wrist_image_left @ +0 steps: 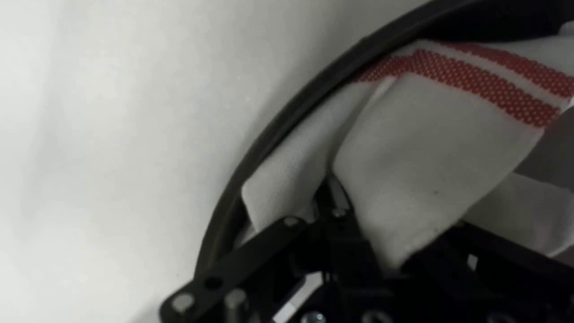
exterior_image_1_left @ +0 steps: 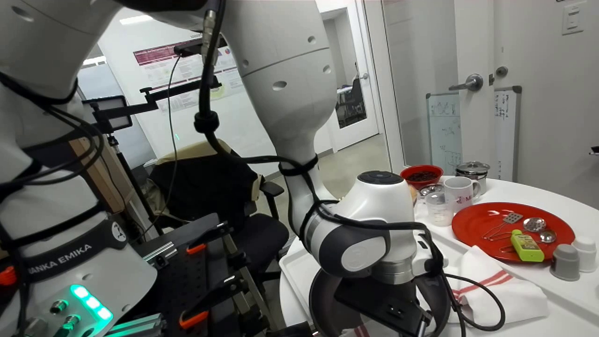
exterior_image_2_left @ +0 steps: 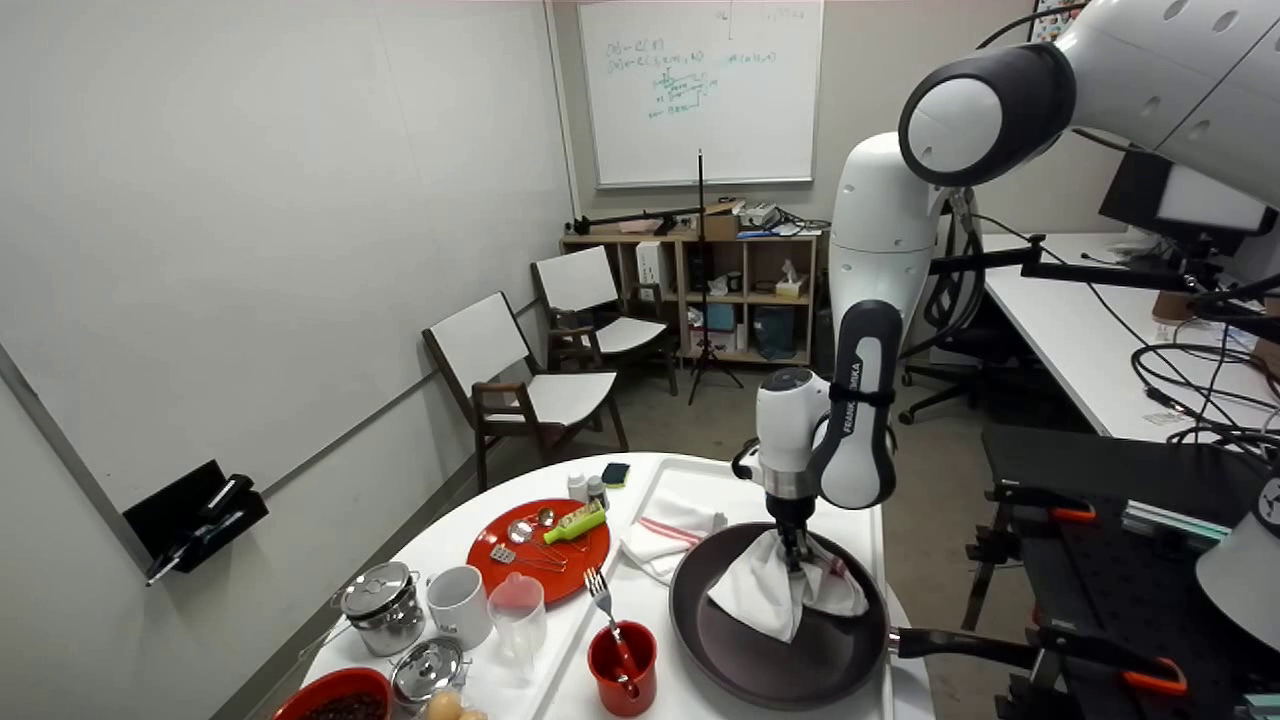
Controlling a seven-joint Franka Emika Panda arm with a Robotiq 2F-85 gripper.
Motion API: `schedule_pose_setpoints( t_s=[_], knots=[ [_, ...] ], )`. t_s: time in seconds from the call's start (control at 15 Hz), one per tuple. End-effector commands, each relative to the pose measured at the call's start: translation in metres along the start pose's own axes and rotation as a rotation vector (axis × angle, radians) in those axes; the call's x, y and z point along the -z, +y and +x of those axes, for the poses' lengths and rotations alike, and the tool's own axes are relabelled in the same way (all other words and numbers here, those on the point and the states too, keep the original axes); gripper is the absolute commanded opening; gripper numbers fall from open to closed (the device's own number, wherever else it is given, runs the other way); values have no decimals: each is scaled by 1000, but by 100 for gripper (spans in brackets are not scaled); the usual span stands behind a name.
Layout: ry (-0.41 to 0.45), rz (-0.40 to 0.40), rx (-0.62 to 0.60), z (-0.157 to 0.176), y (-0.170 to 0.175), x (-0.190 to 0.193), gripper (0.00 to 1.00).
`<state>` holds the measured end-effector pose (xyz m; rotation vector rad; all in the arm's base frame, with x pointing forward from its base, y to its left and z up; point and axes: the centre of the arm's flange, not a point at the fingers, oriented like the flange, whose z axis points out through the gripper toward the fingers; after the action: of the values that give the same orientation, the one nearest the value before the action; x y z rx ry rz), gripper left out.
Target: Wipe the pan with the white towel
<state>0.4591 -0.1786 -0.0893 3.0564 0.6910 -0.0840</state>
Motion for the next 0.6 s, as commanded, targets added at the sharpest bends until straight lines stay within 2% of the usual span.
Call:
schedule_pose_setpoints(
  t_s=[0.0, 0.53],
  knots=[
    [20, -27, 6, 21, -7, 10, 3],
    [59, -55, 90, 86, -53, 26, 3]
  ],
)
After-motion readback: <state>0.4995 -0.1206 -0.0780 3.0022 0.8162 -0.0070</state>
